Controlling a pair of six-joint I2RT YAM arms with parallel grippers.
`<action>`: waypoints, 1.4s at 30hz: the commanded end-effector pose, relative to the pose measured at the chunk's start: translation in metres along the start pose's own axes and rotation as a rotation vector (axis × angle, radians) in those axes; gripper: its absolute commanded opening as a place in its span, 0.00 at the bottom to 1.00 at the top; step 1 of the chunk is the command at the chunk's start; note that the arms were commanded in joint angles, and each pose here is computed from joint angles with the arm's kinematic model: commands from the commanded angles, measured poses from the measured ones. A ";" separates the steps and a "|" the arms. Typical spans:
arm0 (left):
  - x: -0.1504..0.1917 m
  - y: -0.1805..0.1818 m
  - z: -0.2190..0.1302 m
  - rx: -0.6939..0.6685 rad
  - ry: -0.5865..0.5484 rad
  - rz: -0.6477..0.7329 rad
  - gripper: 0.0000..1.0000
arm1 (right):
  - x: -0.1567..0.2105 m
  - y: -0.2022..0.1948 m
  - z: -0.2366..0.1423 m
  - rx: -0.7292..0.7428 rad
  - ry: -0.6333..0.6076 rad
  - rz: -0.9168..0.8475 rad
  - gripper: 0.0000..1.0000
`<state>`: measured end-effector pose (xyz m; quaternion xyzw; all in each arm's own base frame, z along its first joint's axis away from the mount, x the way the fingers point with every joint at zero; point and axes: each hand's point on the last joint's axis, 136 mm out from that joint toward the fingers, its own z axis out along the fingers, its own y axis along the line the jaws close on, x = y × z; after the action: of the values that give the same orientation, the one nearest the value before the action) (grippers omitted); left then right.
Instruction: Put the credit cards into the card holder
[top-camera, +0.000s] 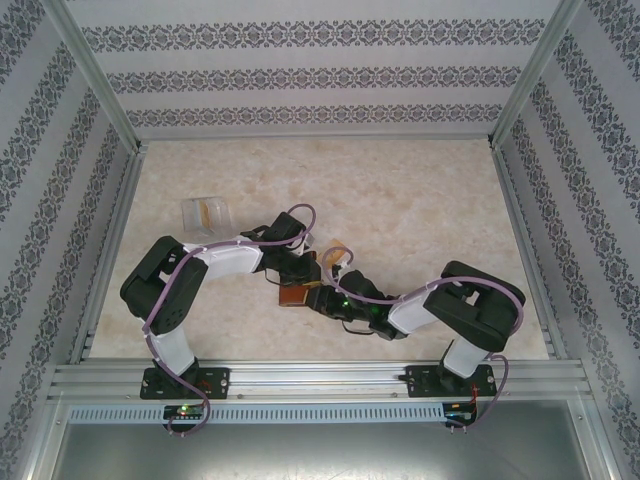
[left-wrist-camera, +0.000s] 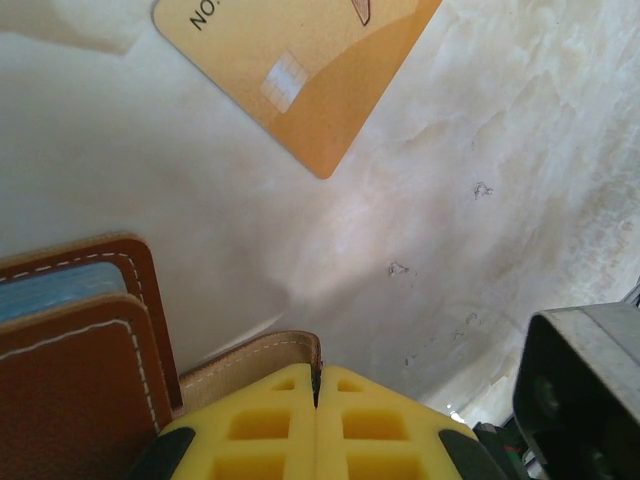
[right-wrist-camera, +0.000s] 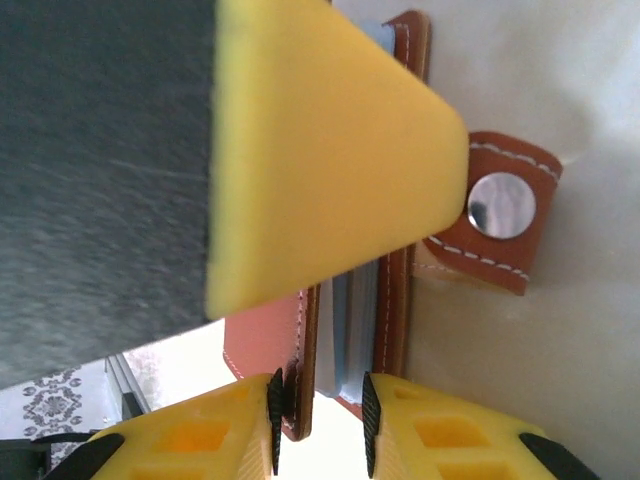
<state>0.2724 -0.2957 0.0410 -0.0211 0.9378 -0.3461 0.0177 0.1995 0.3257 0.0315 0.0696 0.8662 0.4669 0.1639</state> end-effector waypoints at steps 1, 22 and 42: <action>0.001 -0.005 0.004 0.009 0.013 0.009 0.00 | -0.002 0.013 0.004 -0.035 -0.004 -0.009 0.29; 0.000 0.006 -0.033 -0.071 -0.066 0.026 0.00 | 0.001 -0.024 -0.002 0.120 -0.024 0.052 0.00; 0.010 0.044 -0.048 -0.144 -0.116 -0.002 0.00 | 0.000 -0.025 -0.007 0.137 -0.033 0.050 0.00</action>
<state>0.2584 -0.2407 0.0516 -0.0476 0.9542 -0.2885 0.0632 0.2022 0.3156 0.0236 0.1004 0.8807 0.4339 0.1613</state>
